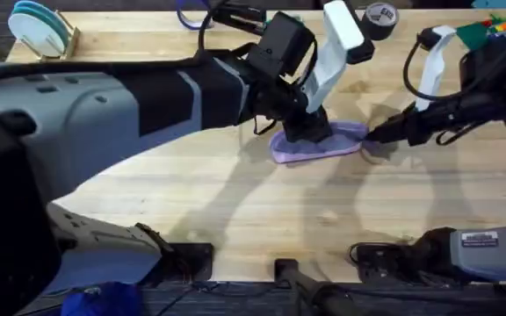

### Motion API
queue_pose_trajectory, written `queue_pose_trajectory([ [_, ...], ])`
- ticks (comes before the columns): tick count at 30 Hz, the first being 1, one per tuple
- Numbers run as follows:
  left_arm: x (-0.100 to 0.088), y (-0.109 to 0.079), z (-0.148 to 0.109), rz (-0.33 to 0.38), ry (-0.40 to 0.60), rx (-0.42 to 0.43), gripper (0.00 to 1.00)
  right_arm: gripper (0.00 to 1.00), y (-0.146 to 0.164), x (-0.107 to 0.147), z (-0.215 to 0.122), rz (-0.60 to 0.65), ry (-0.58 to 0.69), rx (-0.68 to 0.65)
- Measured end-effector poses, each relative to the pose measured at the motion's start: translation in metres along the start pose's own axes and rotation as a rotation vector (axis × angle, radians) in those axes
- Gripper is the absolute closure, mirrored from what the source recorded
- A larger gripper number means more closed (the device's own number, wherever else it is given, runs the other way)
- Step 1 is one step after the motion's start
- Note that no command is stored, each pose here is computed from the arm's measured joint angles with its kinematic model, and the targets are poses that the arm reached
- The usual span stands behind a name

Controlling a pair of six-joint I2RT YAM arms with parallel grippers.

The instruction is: Unzip the bag, pick up the pens from the table one at a time and place them inside, then zip the bag closed.

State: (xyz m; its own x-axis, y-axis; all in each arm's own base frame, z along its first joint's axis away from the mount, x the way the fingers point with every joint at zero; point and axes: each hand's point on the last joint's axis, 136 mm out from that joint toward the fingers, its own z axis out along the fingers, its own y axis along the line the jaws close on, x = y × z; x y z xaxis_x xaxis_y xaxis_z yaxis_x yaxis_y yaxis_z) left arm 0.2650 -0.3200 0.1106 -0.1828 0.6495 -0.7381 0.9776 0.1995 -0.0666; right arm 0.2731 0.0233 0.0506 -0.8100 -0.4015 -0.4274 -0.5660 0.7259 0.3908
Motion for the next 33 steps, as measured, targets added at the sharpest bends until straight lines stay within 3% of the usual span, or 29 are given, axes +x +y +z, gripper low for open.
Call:
queue_pose_trajectory([
  [10,0.0,0.0,0.0,-0.001,0.001,0.0,0.96,0.937,0.002,0.001,0.001,0.03,-0.017,-0.019],
  [12,0.001,0.0,0.0,-0.002,0.003,0.0,0.96,0.769,0.002,0.0,-0.001,0.037,-0.01,-0.014],
  [17,0.003,0.003,-0.002,-0.01,0.007,-0.008,0.96,0.065,0.0,-0.006,-0.022,0.06,0.034,0.007],
  [18,0.003,0.003,-0.002,-0.01,0.007,-0.008,0.96,0.024,0.001,-0.009,-0.027,0.059,0.04,0.011],
  [31,0.003,0.003,-0.002,-0.01,0.007,-0.008,0.947,0.006,0.029,-0.048,-0.108,0.016,0.042,0.095],
  [32,0.003,0.004,-0.002,-0.009,0.008,-0.009,0.896,0.006,0.029,-0.05,-0.112,0.008,0.038,0.108],
  [33,0.004,0.005,-0.002,-0.011,0.013,-0.016,0.755,0.006,0.029,-0.051,-0.115,0.0,0.033,0.121],
])
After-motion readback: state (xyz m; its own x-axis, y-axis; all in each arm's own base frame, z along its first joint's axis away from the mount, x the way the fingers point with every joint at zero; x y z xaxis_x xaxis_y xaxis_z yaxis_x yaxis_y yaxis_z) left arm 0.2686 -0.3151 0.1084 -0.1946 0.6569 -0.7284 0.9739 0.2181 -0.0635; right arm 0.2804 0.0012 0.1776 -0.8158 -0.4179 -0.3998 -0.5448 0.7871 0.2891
